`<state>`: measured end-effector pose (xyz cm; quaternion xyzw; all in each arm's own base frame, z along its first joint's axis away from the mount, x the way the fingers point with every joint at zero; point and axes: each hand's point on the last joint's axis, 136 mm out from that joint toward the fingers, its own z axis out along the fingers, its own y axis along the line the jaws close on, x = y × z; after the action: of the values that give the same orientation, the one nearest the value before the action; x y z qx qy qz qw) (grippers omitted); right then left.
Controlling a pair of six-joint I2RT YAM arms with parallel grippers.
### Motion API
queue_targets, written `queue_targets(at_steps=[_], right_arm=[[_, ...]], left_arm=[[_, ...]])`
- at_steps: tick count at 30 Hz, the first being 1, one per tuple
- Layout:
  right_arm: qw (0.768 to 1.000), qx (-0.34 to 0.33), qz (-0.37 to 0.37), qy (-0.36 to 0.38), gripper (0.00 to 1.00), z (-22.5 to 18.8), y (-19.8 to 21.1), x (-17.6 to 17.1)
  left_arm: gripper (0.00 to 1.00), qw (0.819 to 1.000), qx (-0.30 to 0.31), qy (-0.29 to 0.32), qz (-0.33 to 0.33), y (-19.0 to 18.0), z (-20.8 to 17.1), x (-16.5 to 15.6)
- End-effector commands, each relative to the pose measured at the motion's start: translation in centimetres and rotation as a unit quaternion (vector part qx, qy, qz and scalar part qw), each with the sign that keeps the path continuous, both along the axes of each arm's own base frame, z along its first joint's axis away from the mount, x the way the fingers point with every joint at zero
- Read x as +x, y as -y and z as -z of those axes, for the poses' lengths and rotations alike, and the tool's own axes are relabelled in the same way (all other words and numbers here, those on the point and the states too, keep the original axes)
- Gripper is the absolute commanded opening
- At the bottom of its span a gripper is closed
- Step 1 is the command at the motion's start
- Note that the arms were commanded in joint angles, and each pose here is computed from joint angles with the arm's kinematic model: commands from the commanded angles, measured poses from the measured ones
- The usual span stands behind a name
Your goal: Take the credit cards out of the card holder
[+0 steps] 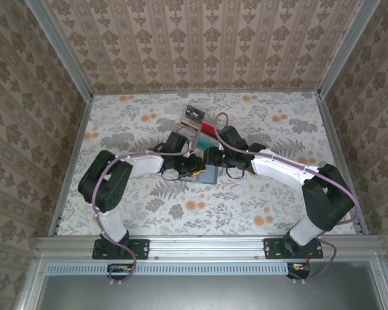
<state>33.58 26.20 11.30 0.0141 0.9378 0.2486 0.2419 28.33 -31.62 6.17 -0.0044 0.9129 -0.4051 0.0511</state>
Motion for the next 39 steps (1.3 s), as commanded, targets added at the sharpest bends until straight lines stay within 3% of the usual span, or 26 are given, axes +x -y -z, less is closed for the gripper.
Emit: queue_targets(at_steps=[1, 8, 18, 29, 39], right_arm=[[0.998, 0.038, -0.027, -0.032, 0.48, 1.0, -2.4, -0.1], [0.992, 0.084, -0.017, -0.091, 0.39, 4.0, -5.1, 0.7], [0.983, 0.101, 0.027, -0.149, 0.3, 7.2, -6.0, 1.1], [0.981, 0.079, 0.025, -0.174, 0.21, 9.0, -5.7, 0.6], [0.984, 0.1, -0.006, -0.144, 0.21, 7.3, -6.5, 0.9]], left_arm=[[0.27, 0.999, 0.006, 0.048, -0.008, -2.8, -3.0, 0.8], [0.26, 0.997, 0.053, 0.029, -0.051, -7.5, -1.2, 0.9], [0.17, 0.995, 0.08, 0.012, -0.053, -7.4, 0.8, 2.3], [0.1, 0.991, 0.12, -0.03, -0.057, -7.9, 4.2, 1.7], [0.08, 0.986, 0.146, -0.051, -0.062, -8.7, 5.9, 0.4]])
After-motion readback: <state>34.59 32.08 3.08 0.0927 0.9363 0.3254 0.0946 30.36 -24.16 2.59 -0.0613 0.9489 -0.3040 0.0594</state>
